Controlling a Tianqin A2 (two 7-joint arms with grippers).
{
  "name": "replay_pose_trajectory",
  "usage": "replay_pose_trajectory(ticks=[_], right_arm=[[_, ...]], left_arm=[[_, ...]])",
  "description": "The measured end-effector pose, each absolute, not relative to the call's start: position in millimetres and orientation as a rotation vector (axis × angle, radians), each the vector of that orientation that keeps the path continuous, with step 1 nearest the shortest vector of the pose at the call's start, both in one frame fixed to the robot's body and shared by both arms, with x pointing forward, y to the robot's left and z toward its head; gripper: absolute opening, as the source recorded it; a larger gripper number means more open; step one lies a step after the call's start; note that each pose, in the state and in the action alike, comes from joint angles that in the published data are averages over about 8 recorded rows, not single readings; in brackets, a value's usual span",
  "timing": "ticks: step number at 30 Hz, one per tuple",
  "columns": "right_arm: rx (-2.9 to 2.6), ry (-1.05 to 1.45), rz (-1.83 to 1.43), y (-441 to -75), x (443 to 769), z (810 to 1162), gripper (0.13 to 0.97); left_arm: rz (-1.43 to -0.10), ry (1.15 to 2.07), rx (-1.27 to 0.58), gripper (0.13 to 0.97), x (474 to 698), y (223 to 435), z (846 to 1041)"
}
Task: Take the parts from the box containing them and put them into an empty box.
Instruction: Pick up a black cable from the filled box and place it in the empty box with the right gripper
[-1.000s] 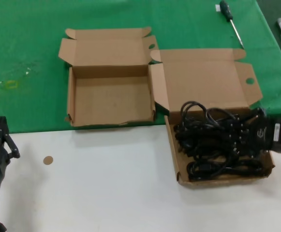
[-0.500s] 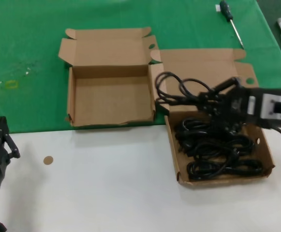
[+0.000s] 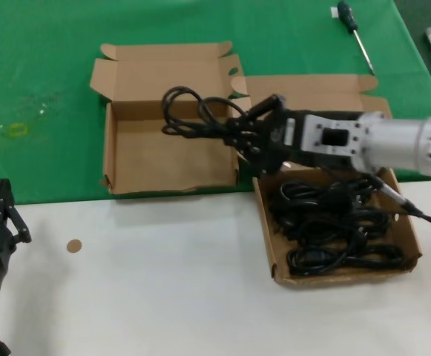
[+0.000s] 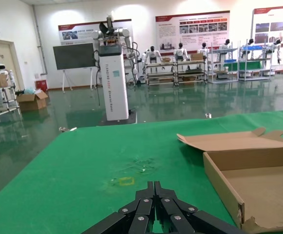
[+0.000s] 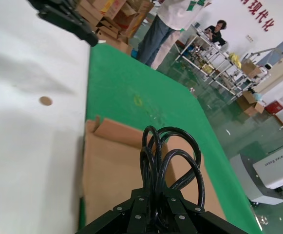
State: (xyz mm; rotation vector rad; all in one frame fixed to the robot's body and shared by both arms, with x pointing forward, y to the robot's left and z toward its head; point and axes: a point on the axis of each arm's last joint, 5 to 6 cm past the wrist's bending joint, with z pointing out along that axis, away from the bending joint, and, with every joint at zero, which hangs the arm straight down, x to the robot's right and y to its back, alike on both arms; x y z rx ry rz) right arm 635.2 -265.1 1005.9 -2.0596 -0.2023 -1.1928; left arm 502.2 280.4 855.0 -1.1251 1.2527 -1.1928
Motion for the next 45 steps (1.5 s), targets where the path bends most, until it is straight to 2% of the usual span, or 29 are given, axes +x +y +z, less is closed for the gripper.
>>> replay_pose_trajectory(ticks=[11,21,33,45], right_arm=[[-2.039,-0.216,-1.18,-214.0,662.6,1001.2,0.176],[-2.066,-0.202,-1.158,-186.2,685.3,988.7,0.176],[-2.089,-0.183,-1.162,-167.2,708.6,980.0,0.176],[-2.112,-0.166,-1.195,-166.9,721.1,973.5,0.184]], left_arm=[[-1.193,1.253,-1.125,0.152,502.2,280.4,855.0],[-1.193,1.253,-1.125,0.152,502.2,280.4,855.0],[-1.193,1.253,-1.125,0.152,502.2,280.4,855.0],[-1.193,1.253,-1.125,0.152,502.2,280.4,855.0]])
